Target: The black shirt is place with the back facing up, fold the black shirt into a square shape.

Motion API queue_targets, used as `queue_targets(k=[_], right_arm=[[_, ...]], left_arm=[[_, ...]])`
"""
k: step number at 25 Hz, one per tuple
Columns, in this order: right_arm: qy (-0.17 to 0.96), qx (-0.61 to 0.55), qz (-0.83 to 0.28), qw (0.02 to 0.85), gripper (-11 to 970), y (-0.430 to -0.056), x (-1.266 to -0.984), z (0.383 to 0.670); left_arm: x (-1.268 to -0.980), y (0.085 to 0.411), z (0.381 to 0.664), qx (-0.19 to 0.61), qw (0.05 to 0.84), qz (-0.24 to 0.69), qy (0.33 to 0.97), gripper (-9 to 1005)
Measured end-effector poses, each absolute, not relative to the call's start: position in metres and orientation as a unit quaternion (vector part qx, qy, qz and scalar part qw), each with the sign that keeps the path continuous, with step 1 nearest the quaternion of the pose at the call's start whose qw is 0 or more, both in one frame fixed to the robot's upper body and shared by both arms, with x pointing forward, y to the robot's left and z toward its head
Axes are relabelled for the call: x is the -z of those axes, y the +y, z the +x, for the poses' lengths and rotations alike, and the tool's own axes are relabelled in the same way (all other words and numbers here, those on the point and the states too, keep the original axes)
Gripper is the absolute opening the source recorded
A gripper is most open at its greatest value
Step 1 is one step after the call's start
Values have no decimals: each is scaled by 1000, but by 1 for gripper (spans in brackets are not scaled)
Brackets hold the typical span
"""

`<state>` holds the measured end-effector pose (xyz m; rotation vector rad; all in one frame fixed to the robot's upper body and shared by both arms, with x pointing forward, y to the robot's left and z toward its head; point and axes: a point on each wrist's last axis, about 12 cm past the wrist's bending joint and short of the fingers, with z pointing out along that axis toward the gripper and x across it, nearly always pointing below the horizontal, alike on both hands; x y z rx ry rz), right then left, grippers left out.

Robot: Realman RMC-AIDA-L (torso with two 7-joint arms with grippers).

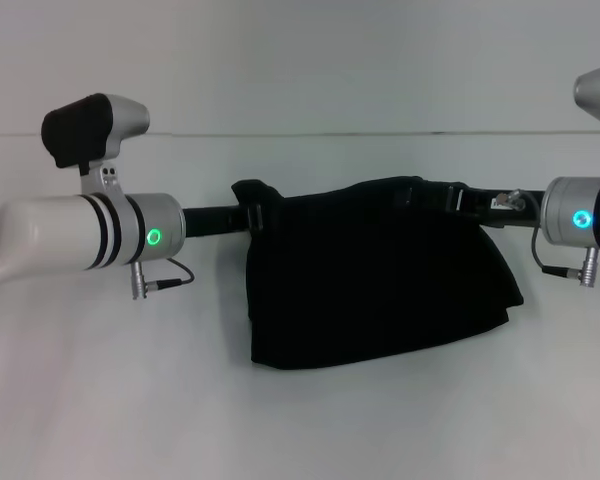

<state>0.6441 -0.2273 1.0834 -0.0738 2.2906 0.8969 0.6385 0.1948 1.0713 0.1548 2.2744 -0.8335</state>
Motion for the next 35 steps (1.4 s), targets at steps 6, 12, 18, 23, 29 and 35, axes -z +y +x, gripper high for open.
queue_targets(k=[6, 12, 18, 23, 29, 35], right_arm=[[876, -331, -28, 349, 808, -223, -1079, 645], [866, -335, -29, 369, 808, -212, -1077, 644], [854, -339, -18, 394, 808, -211, -1077, 645], [850, -327, -8, 414, 808, -213, -1074, 646], [842, -309, -2, 442, 808, -216, -1070, 647], [850, -275, 30, 448, 809, -235, -1063, 646]], left_arm=[[-1076, 196, 642, 321, 355, 61, 876, 42], [-1075, 197, 642, 319, 355, 61, 877, 42], [-1075, 198, 642, 318, 355, 60, 877, 42], [-1074, 199, 641, 317, 354, 58, 878, 43], [-1073, 202, 641, 316, 355, 54, 878, 43], [-1074, 205, 642, 313, 357, 52, 878, 43]])
